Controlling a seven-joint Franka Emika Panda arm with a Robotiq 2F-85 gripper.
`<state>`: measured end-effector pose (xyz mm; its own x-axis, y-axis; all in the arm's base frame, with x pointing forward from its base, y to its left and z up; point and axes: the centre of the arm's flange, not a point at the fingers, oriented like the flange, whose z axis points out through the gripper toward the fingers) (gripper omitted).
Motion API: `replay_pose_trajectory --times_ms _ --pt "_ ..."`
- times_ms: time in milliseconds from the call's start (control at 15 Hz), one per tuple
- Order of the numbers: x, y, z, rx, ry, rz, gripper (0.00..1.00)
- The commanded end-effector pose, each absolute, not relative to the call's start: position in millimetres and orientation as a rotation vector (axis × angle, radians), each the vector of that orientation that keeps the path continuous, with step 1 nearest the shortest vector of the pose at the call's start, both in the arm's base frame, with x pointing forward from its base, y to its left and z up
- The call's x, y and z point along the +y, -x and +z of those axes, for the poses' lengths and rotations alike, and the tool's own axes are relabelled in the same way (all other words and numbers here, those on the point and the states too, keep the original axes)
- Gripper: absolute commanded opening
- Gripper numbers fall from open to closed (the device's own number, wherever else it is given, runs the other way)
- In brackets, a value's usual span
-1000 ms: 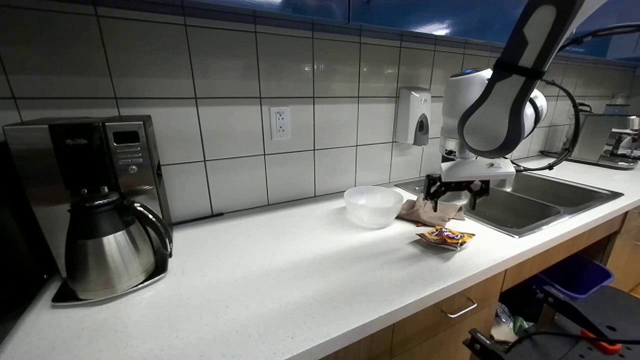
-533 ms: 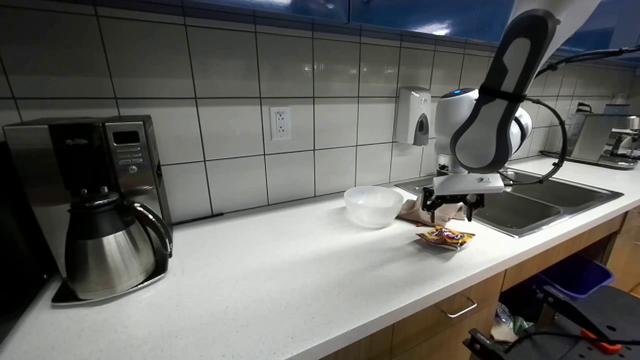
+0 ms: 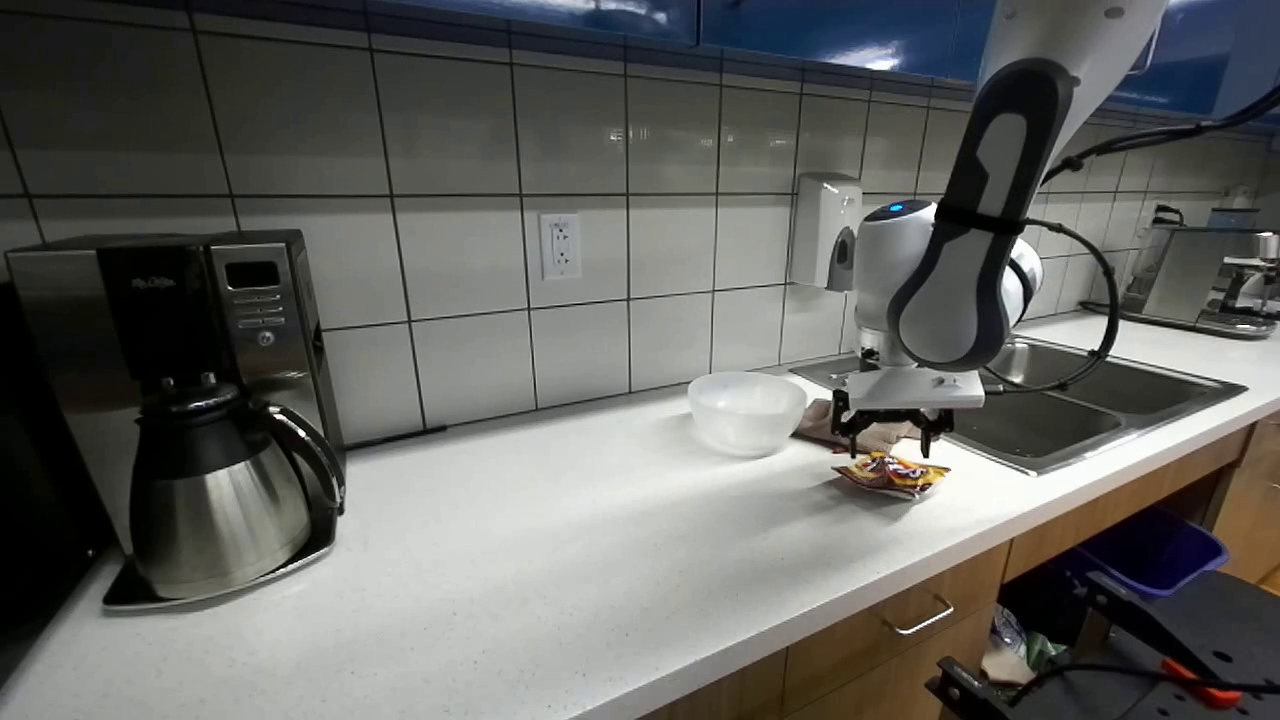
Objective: Put the packet in the bowl
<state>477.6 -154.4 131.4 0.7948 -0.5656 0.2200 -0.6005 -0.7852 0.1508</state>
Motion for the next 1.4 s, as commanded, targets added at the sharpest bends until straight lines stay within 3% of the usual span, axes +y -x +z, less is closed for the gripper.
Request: replay_pose_trajectory --times_ms 0,667,733,800,1333 --pt "-146.4 -480.5 118.9 -0.92 -2.752 0.273 1.0" --pt "-147.1 -475.2 104.2 -0.938 -2.729 0.254 1.0" --pt "-147.7 -475.1 104.1 -0.948 -2.726 0.264 0.75" --pt "-149.1 -475.1 104.5 -0.961 -2.722 0.269 0.74" --pt "-150.8 -473.7 102.5 -0.982 -2.715 0.287 0.11"
